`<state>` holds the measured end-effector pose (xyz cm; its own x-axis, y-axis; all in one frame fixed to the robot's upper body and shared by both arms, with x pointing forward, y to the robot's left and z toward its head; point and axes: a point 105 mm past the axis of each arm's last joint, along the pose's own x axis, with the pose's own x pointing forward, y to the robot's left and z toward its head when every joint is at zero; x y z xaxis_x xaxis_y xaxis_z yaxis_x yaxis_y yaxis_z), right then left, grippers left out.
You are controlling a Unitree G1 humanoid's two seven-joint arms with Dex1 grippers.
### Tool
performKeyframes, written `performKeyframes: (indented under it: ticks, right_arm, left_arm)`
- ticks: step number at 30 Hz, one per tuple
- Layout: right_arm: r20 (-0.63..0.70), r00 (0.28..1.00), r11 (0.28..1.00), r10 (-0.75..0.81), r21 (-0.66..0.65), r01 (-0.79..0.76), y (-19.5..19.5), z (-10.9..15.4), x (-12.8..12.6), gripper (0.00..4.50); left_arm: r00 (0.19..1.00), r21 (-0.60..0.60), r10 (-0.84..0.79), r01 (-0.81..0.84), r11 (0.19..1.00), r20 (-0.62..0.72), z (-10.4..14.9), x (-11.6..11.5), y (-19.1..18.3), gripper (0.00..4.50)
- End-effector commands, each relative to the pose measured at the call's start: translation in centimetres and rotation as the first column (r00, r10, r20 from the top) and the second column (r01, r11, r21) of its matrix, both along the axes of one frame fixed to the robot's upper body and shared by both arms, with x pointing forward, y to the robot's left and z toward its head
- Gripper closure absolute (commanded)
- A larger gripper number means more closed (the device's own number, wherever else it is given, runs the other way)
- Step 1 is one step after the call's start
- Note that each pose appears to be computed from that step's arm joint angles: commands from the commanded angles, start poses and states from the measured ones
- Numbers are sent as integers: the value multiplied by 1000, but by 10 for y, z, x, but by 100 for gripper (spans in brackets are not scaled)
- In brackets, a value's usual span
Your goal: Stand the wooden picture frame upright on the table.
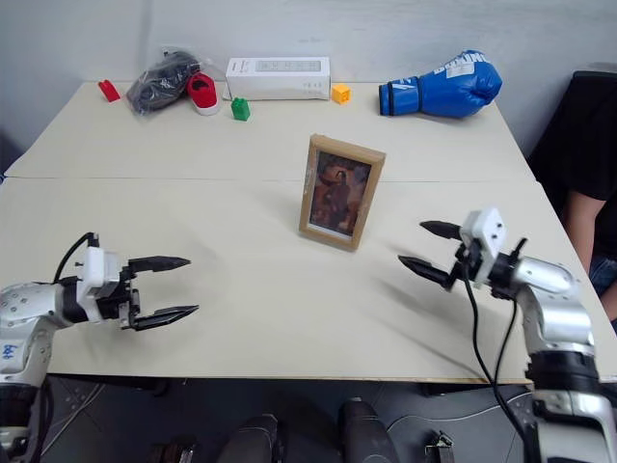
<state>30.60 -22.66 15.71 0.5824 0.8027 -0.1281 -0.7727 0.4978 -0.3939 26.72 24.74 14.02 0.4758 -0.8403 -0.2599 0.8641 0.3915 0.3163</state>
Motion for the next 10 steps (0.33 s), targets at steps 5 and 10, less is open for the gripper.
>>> performKeyframes:
  ticks: [5, 10]
  right_arm:
    - [194, 969, 975, 154, -188, -117, -8, -1, -63, 4]
    - [150, 985, 984, 90, -166, -65, -15, -12, -65, 4]
  left_arm:
    - [987, 119, 143, -150, 981, 66, 8, -12, 43, 0]
    - [984, 108, 166, -172, 979, 56, 3, -13, 47, 0]
